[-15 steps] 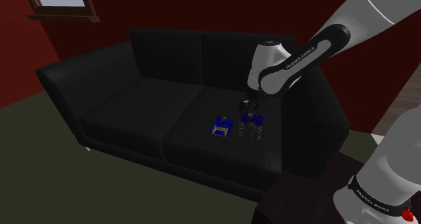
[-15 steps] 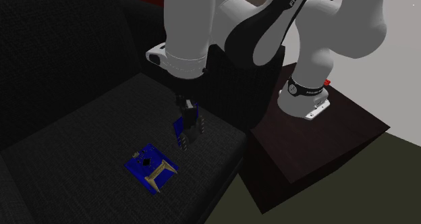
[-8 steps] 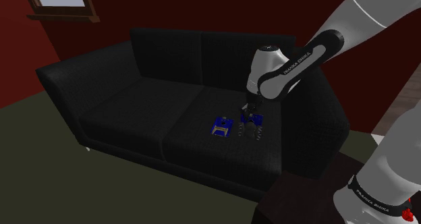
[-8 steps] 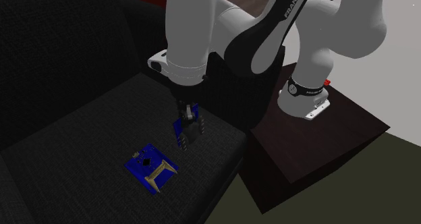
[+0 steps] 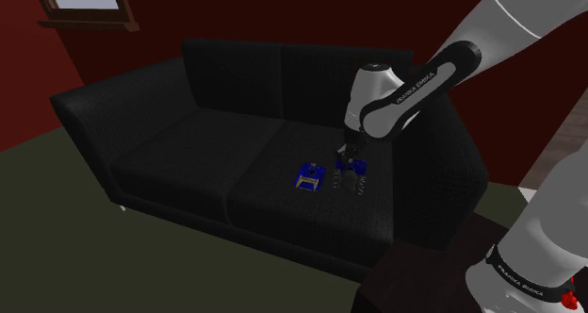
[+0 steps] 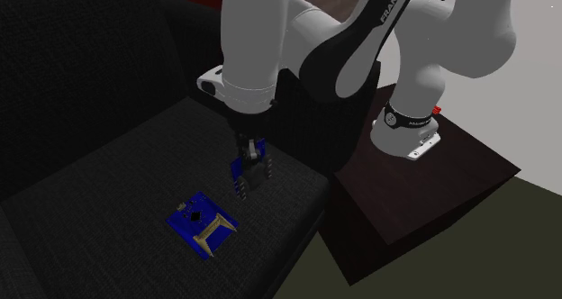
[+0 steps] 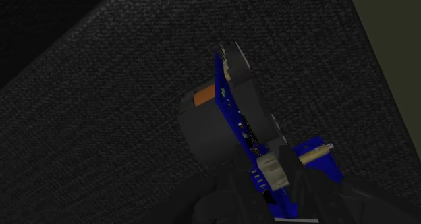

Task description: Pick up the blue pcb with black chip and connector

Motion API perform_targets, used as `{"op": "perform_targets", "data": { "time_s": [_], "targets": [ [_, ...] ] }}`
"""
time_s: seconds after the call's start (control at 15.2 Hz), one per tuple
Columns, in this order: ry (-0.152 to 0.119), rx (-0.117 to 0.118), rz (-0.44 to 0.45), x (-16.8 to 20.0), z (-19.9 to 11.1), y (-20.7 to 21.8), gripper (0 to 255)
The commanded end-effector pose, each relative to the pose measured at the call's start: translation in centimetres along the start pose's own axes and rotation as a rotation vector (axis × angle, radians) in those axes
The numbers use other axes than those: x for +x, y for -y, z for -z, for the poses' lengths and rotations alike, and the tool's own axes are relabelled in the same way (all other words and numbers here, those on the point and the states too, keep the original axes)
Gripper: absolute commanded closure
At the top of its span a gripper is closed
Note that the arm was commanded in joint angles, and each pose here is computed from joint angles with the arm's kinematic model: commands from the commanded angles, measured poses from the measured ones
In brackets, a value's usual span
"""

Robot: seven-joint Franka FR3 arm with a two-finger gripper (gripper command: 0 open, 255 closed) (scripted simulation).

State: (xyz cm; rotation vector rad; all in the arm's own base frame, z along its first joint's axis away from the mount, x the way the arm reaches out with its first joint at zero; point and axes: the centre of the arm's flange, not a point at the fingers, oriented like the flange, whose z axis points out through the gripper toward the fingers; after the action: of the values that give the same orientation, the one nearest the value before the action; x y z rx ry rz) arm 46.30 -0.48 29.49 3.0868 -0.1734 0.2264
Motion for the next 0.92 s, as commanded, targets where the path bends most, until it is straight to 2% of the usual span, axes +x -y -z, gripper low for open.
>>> {"op": "perform_targets", "data": {
  "time_s": [0.0, 0.86],
  "targets": [
    [0.001, 0.000, 0.000, 0.1, 0.8, 0.0, 255],
    [0.001, 0.000, 0.000, 1.1, 7.6, -0.3, 255]
  ]
}}
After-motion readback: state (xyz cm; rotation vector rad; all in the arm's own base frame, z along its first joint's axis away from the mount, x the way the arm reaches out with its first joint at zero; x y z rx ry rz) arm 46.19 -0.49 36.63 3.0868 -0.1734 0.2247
